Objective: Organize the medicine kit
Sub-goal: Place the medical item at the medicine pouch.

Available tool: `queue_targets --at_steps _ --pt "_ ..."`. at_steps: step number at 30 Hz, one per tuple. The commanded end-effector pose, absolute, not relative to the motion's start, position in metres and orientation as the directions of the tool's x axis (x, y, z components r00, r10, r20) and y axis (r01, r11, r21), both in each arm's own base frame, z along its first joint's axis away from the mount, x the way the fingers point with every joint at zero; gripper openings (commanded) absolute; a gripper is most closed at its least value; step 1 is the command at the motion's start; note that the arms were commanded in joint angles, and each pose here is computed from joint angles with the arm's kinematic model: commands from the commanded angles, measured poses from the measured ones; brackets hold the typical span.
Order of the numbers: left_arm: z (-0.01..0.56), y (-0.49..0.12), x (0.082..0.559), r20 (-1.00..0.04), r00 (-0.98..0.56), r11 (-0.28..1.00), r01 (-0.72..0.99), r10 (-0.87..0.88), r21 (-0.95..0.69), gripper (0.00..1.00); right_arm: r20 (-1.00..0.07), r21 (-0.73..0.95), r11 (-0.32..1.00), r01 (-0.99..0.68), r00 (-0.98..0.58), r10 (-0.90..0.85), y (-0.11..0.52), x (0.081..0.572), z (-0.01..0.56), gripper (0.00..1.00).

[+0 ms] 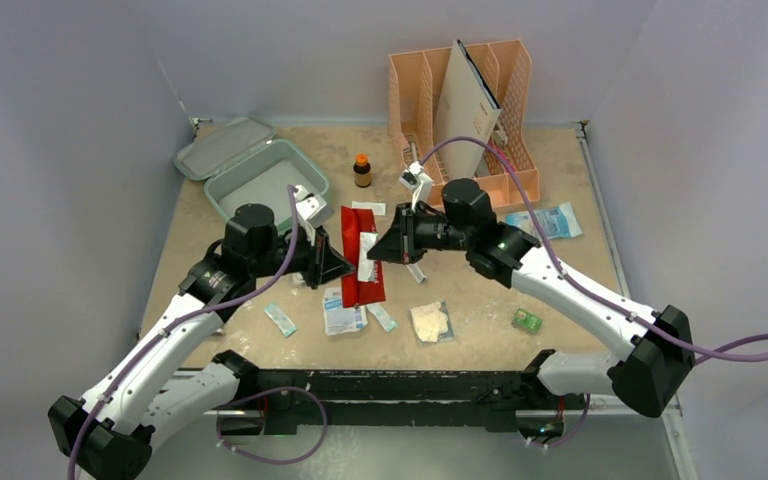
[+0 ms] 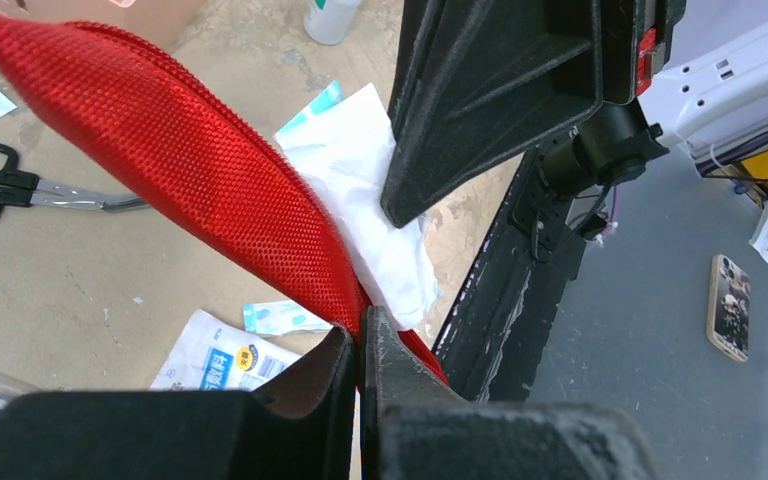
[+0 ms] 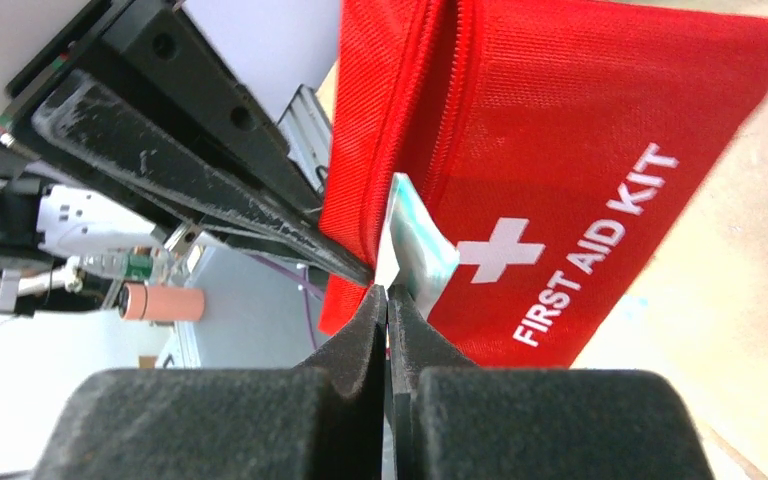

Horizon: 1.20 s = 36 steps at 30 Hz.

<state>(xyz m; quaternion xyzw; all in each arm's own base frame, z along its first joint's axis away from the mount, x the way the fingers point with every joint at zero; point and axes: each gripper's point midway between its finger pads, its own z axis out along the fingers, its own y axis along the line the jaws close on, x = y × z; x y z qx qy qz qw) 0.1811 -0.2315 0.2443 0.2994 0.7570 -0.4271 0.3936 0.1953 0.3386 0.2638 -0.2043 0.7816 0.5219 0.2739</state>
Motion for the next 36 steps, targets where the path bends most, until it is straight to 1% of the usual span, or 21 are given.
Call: queue_targets --at_steps 1,4,13,15,19,25,30,36 --pt "0.260 -0.231 0.193 -0.882 -0.464 0.486 0.792 0.088 -0.368 0.00 -0.608 0.707 0.485 -0.514 -0.792 0.046 0.338 0.212 0.270 0.00" --pt "0.256 -0.227 0.203 -0.878 -0.469 0.534 0.769 0.096 -0.352 0.00 -0.589 0.675 0.582 -0.454 -0.806 0.054 0.332 0.215 0.260 0.00" --pt "0.260 -0.232 0.216 -0.877 -0.468 0.548 0.764 0.108 -0.340 0.00 -0.549 0.718 0.555 -0.421 -0.832 0.078 0.352 0.214 0.263 0.00" --pt "0.261 -0.233 0.216 -0.878 -0.466 0.543 0.767 0.107 -0.341 0.00 -0.545 0.713 0.574 -0.403 -0.834 0.092 0.354 0.216 0.261 0.00" --pt "0.261 -0.235 0.214 -0.880 -0.462 0.523 0.780 0.112 -0.343 0.00 -0.550 0.662 0.665 -0.345 -0.827 0.118 0.349 0.229 0.248 0.00" --pt "0.258 -0.237 0.212 -0.877 -0.466 0.509 0.787 0.119 -0.348 0.00 -0.531 0.675 0.674 -0.301 -0.832 0.161 0.357 0.237 0.247 0.00" --pt "0.255 -0.237 0.213 -0.872 -0.475 0.512 0.782 0.122 -0.354 0.00 -0.560 0.649 0.724 -0.232 -0.790 0.248 0.347 0.252 0.244 0.00" --pt "0.254 -0.238 0.214 -0.863 -0.493 0.518 0.770 0.110 -0.374 0.00 -0.577 0.660 0.726 -0.192 -0.749 0.327 0.347 0.267 0.242 0.00"
